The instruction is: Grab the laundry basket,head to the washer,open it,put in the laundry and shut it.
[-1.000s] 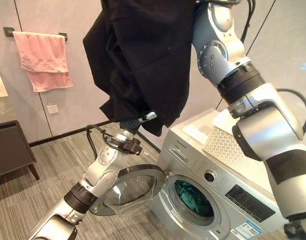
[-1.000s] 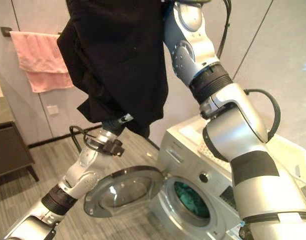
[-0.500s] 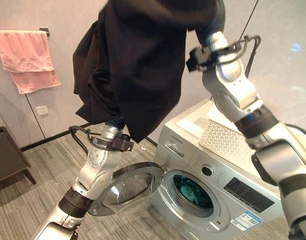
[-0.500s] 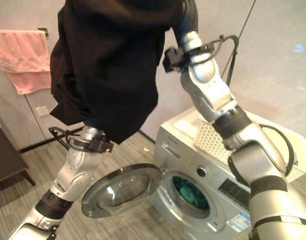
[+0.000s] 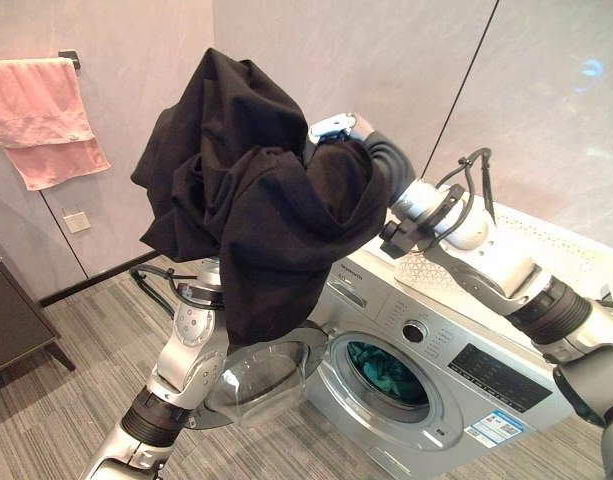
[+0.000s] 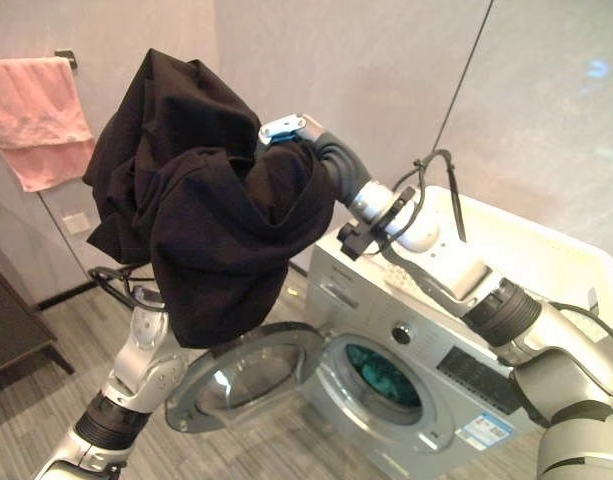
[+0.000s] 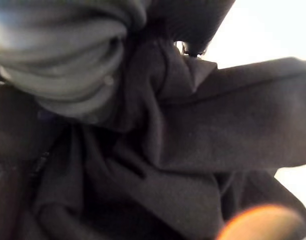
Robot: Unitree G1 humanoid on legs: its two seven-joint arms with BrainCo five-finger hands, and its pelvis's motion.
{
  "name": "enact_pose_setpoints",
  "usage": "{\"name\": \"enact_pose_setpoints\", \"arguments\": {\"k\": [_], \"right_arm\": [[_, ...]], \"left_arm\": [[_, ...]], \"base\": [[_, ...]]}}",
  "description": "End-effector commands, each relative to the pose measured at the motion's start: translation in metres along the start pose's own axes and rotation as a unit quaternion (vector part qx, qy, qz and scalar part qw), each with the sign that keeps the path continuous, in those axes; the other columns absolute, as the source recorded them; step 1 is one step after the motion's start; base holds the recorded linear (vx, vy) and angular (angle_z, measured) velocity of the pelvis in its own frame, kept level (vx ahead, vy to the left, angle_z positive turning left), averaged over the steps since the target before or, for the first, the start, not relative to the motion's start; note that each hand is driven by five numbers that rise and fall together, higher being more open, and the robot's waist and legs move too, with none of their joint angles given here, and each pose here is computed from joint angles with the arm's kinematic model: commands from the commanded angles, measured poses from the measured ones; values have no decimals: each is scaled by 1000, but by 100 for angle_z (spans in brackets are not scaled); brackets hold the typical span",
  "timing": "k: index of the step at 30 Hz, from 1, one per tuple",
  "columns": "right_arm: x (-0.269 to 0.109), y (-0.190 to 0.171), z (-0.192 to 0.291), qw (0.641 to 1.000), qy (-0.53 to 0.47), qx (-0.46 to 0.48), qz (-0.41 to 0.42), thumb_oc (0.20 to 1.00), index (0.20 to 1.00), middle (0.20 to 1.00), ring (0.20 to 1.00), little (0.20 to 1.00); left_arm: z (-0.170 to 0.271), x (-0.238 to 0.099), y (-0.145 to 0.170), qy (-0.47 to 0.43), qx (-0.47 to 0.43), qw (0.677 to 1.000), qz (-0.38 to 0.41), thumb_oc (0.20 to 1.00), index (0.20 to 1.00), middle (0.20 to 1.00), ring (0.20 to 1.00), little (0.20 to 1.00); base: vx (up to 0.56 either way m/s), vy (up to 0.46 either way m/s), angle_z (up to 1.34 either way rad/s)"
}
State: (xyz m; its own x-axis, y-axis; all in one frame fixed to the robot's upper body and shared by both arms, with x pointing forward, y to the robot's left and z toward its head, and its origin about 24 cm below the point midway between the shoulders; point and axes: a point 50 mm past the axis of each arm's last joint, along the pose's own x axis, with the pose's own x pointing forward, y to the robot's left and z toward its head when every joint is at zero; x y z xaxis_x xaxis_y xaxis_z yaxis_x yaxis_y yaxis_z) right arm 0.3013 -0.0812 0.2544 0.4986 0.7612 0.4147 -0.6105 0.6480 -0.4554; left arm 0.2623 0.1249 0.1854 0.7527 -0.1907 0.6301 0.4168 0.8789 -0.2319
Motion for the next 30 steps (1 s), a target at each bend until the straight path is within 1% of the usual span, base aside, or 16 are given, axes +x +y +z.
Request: {"name": "enact_pose_setpoints", "arguments": {"k": [1, 2, 3, 8, 16, 17, 18, 23, 25, 26, 27, 28, 29, 30], "right_arm": [[13, -2, 9, 999, -32, 8, -6, 410, 410, 410, 410, 410], [14, 0, 8, 999, -32, 13, -1, 909, 909, 909, 909, 909], [14, 0, 8, 999, -35, 13, -6, 1000, 1000, 1000, 1000, 1000], [10, 2, 5, 999, -37, 25, -13, 1000, 1000, 1000, 1000, 1000], [-6, -7, 0, 997, -40, 30, -56, 1000, 1000, 1000, 1000, 1000], [-9, -10, 2, 997, -43, 9, -70, 1000, 1000, 1000, 1000, 1000], [-18, -21, 8, 991, -50, -63, -103, 1000, 1000, 1000, 1000, 1000], [-37, -34, 13, 974, -72, -107, -186, 1000, 1000, 1000, 1000, 1000], [-51, -43, 13, 959, -69, -143, -236, 1000, 1000, 1000, 1000, 1000], [-60, -50, 14, 945, -66, -176, -269, 1000, 1000, 1000, 1000, 1000], [-61, -50, 14, 944, -65, -177, -270, 1000, 1000, 1000, 1000, 1000], [-72, -55, 15, 924, -57, -225, -304, 1000, 1000, 1000, 1000, 1000], [-72, -55, 15, 924, -57, -225, -304, 1000, 1000, 1000, 1000, 1000], [-81, -61, 19, 906, -56, -259, -330, 1000, 1000, 1000, 1000, 1000]], "left_arm": [[27, 8, -6, -74, 2, 996, -41, 200, 200, 200, 200, 200], [28, 8, -4, -75, 10, 996, -41, 200, 200, 200, 200, 200], [27, 7, -1, -75, 16, 997, -31, 200, 200, 200, 200, 200], [24, 2, 2, -67, 3, 997, -26, 200, 200, 200, 200, 200], [19, -6, 11, -55, -6, 998, 0, 200, 200, 200, 200, 200], [19, -8, 14, -54, -6, 999, 7, 200, 200, 200, 200, 200], [21, -12, 21, -53, -2, 998, 18, 200, 200, 200, 200, 200], [24, -23, 35, -58, 3, 997, 55, 200, 200, 200, 200, 200], [26, -26, 41, -63, 5, 996, 68, 200, 200, 200, 200, 200], [26, -28, 43, -62, 6, 995, 73, 200, 200, 200, 200, 200], [25, -28, 43, -61, 6, 995, 73, 200, 200, 200, 200, 200], [28, -29, 45, -68, 9, 995, 77, 200, 200, 200, 200, 200], [28, -29, 45, -68, 9, 995, 77, 200, 200, 200, 200, 200], [29, -29, 46, -72, 10, 994, 79, 200, 200, 200, 200, 200]], "base": [[-40, 16, -4], [-20, 23, -11], [-29, 26, -17], [-12, 8, -6], [-19, 33, -4], [-76, 114, -15], [-106, 137, -24], [-76, 120, -24], [-47, 112, -26], [-27, 76, -17], [-34, 97, -9], [-19, 58, -9], [-24, 89, -8], [-25, 96, -3]]}}
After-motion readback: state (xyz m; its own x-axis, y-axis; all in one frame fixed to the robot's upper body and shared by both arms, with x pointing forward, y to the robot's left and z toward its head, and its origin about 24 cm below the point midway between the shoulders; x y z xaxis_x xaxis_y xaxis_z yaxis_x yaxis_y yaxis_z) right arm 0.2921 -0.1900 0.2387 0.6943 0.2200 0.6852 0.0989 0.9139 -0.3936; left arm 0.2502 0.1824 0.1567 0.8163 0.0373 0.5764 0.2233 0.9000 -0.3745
